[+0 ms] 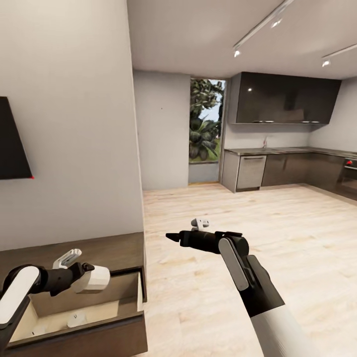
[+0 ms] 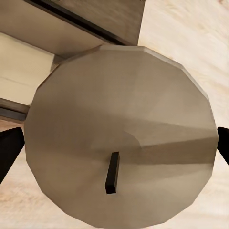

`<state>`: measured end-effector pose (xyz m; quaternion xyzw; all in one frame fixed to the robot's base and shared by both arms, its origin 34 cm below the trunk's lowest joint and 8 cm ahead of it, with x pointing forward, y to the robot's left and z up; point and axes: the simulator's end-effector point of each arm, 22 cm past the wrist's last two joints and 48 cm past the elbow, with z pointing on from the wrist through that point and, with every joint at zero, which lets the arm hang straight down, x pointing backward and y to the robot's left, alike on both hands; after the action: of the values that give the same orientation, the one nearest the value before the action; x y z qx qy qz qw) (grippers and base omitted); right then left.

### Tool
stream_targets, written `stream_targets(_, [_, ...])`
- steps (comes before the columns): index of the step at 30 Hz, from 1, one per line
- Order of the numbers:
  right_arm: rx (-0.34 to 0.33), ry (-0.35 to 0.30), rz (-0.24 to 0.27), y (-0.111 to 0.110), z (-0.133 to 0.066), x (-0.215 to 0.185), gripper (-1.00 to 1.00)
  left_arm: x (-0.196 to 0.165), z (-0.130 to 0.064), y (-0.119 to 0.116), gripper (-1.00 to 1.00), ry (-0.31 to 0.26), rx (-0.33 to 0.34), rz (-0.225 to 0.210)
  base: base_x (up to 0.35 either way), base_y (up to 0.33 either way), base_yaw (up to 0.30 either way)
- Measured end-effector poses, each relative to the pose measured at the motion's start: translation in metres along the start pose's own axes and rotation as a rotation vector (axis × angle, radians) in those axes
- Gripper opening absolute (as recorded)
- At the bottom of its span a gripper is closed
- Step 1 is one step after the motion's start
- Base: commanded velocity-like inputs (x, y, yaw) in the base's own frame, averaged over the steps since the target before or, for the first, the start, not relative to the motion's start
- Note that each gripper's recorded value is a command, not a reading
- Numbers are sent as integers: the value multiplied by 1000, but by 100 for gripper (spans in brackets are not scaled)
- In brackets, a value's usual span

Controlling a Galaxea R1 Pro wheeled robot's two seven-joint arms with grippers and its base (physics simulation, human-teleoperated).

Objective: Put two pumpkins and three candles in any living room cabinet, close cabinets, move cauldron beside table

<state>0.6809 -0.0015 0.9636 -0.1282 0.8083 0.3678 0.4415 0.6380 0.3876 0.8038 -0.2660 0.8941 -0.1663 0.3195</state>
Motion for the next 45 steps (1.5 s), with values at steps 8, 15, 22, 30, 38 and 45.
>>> stream_targets(8, [2, 12, 3, -1, 3, 5, 100, 0, 0, 0, -100, 1, 0, 1, 95, -81, 0])
stream_targets(15, [2, 11, 4, -2, 2, 4, 100, 0, 0, 0, -100, 1, 0, -1, 18, -76, 0])
stream_targets(22, [1, 12, 3, -1, 3, 5, 100, 0, 0, 1, -100, 0, -2, 0, 40, -61, 0])
stream_targets(30, [1, 13, 3, 0, 3, 5, 100, 0, 0, 0, -100, 0, 2, -2, 130, -177, 0])
stream_targets(38, [1, 13, 3, 0, 3, 5, 100, 0, 0, 0, -100, 0, 1, -1, 18, -12, 0])
stream_targets(45, [-1, 14, 3, 1, 4, 5, 100, 0, 0, -1, -100, 1, 4, -3, 13, 0, 52])
